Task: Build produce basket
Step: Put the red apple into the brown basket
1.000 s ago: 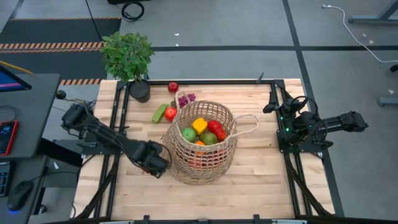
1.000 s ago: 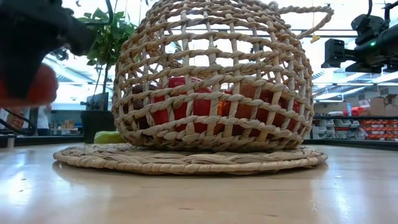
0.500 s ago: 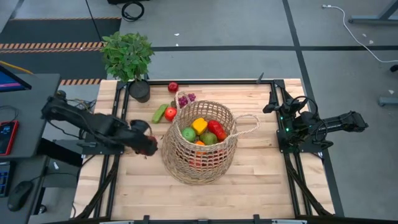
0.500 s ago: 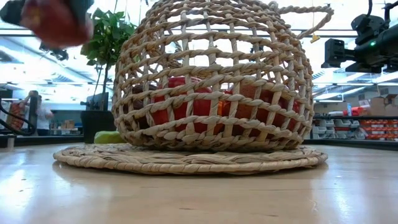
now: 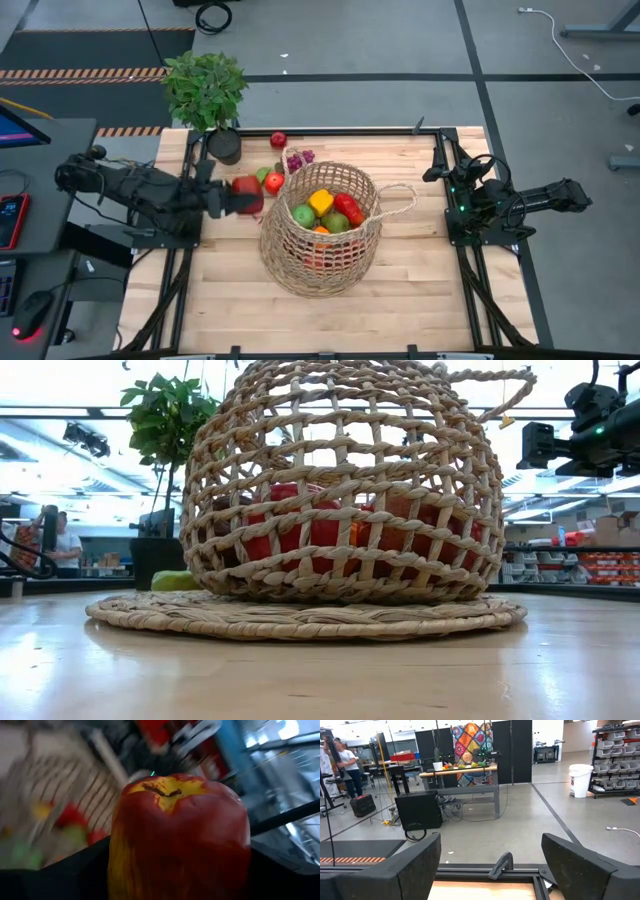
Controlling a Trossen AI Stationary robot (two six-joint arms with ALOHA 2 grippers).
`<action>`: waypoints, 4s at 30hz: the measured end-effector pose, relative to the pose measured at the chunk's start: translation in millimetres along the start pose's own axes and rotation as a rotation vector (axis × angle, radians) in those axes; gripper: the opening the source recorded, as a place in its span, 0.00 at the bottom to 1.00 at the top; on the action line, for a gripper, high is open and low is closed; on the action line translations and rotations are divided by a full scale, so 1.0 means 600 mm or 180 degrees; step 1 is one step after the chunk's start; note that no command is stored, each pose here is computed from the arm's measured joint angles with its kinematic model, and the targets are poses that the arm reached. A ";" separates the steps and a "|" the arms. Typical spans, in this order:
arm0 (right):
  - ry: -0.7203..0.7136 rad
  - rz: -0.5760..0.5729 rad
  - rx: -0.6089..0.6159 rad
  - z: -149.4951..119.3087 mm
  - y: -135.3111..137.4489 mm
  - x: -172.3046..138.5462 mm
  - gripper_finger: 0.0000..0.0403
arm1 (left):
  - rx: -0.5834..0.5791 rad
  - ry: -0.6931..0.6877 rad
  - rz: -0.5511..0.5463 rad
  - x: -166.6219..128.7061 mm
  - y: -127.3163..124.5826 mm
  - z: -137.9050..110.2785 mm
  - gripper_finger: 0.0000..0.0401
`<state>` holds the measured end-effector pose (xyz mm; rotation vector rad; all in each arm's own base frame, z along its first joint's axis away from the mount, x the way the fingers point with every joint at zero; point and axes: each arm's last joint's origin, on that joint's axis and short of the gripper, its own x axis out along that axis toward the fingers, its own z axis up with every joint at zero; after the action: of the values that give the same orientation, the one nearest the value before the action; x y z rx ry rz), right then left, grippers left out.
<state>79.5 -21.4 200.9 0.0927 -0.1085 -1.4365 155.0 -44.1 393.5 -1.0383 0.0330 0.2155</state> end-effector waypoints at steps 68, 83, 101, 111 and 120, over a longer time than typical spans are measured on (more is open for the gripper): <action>-0.0008 0.0020 0.0001 0.000 0.000 0.000 0.87 | 0.6090 0.1678 0.2323 0.458 0.051 -0.028 0.86; -0.0008 0.0020 0.0002 0.000 0.000 0.000 0.87 | 0.4800 0.2409 0.2201 0.478 0.121 -0.096 0.88; -0.0008 0.0020 0.0001 0.000 0.000 0.000 0.87 | 0.1933 0.1779 0.1781 0.490 0.077 0.027 0.88; -0.0008 0.0022 0.0001 0.000 0.000 0.000 0.87 | 0.1841 0.1987 0.1947 0.472 0.072 0.017 0.89; -0.0008 0.0021 0.0001 0.000 0.000 0.000 0.87 | 0.1959 0.2164 0.1802 0.472 0.085 0.042 0.89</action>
<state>79.7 -21.4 201.0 0.0907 -0.1111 -1.4301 420.3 48.0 326.1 -0.4236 0.9602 0.3279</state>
